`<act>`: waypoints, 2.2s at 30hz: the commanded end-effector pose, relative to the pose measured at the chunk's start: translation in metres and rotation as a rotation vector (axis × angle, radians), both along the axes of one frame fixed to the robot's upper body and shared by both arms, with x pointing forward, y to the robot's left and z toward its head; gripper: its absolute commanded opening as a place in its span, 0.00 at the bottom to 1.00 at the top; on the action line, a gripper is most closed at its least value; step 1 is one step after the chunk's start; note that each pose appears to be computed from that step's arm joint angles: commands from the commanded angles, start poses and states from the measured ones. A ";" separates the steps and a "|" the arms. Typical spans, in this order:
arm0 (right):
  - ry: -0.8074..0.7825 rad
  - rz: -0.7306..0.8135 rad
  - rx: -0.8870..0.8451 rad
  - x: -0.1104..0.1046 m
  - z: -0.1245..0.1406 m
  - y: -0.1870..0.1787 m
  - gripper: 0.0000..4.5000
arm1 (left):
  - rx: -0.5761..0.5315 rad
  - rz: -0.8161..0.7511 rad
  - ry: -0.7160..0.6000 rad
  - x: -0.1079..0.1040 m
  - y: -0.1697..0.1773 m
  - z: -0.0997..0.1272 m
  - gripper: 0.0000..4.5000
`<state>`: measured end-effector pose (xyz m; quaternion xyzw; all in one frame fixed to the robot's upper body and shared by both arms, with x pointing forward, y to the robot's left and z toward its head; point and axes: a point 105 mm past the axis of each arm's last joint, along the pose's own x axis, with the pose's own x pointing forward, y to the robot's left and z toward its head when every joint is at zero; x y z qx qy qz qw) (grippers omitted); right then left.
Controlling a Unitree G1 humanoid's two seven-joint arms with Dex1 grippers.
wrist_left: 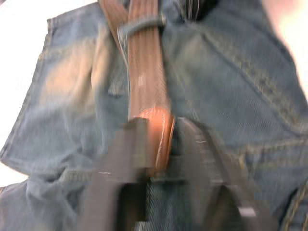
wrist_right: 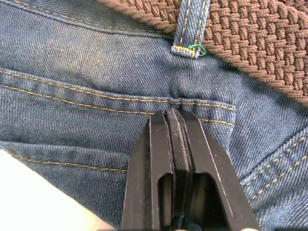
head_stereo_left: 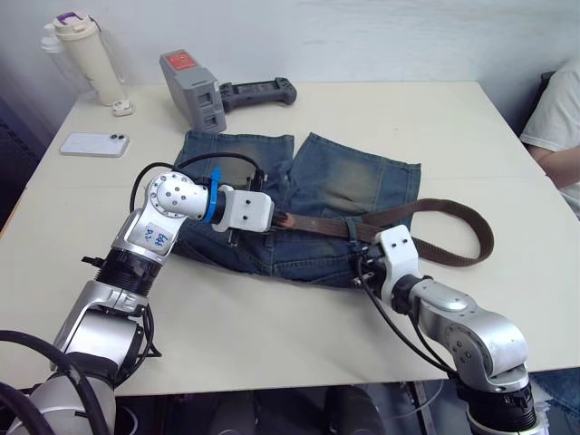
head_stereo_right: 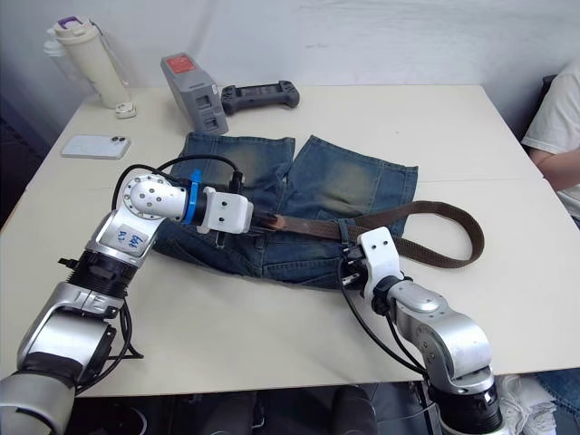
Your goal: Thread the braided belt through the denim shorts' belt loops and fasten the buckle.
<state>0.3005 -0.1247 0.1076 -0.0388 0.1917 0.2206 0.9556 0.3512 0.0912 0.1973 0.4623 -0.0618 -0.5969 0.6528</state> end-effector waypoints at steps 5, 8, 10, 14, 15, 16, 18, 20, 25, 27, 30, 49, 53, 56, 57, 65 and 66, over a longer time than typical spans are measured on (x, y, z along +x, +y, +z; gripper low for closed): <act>-0.097 0.092 0.054 -0.009 0.042 0.001 0.00 | -0.175 0.009 0.168 -0.012 0.032 0.031 0.98; -0.144 0.205 0.014 -0.019 0.058 0.006 0.00 | -0.200 0.025 0.269 -0.018 0.047 0.032 0.98; -0.162 0.268 -0.002 -0.024 0.068 0.008 0.00 | -0.217 0.047 0.331 -0.021 0.056 0.032 0.98; -0.127 0.425 -0.132 -0.028 0.066 0.012 0.30 | -0.264 0.085 0.405 -0.022 0.057 0.032 1.00; -0.111 0.457 -0.160 -0.028 0.062 0.013 0.39 | -0.260 0.089 0.414 -0.023 0.056 0.030 1.00; -0.096 0.496 -0.191 -0.028 0.058 0.014 0.49 | -0.248 0.088 0.419 -0.025 0.054 0.028 1.00; -0.071 0.549 -0.226 -0.028 0.051 0.016 0.71 | -0.231 0.089 0.422 -0.027 0.052 0.023 1.00; -0.050 0.610 -0.265 -0.026 0.043 0.019 0.90 | -0.231 0.102 0.430 -0.029 0.049 0.018 1.00; -0.016 0.683 -0.336 -0.013 0.027 0.021 0.99 | -0.220 0.119 0.448 -0.033 0.045 0.006 1.00; 0.004 0.681 -0.361 -0.007 0.021 0.018 0.99 | -0.218 0.121 0.448 -0.034 0.044 0.004 1.00; 0.023 0.526 -0.363 0.018 0.015 0.003 0.87 | -0.207 0.115 0.458 -0.035 0.041 0.001 1.00; -0.073 0.678 -0.821 -0.010 0.045 -0.111 0.01 | -0.250 0.057 0.561 -0.035 0.022 -0.004 1.00; -0.068 0.679 -0.923 -0.004 0.044 -0.139 0.01 | -0.255 0.016 0.583 -0.038 0.006 -0.007 1.00; -0.118 0.635 -0.917 0.003 0.050 -0.146 0.01 | -0.259 -0.026 0.604 -0.042 -0.010 -0.011 1.00; -0.132 0.627 -0.910 0.004 0.053 -0.146 0.01 | -0.260 -0.033 0.608 -0.043 -0.014 -0.012 1.00; -0.233 0.552 -0.740 -0.015 0.119 -0.126 0.59 | -0.276 -0.085 0.633 -0.045 -0.029 -0.006 1.00; -0.235 0.534 -0.710 -0.020 0.128 -0.125 0.70 | -0.279 -0.087 0.633 -0.045 -0.030 -0.005 1.00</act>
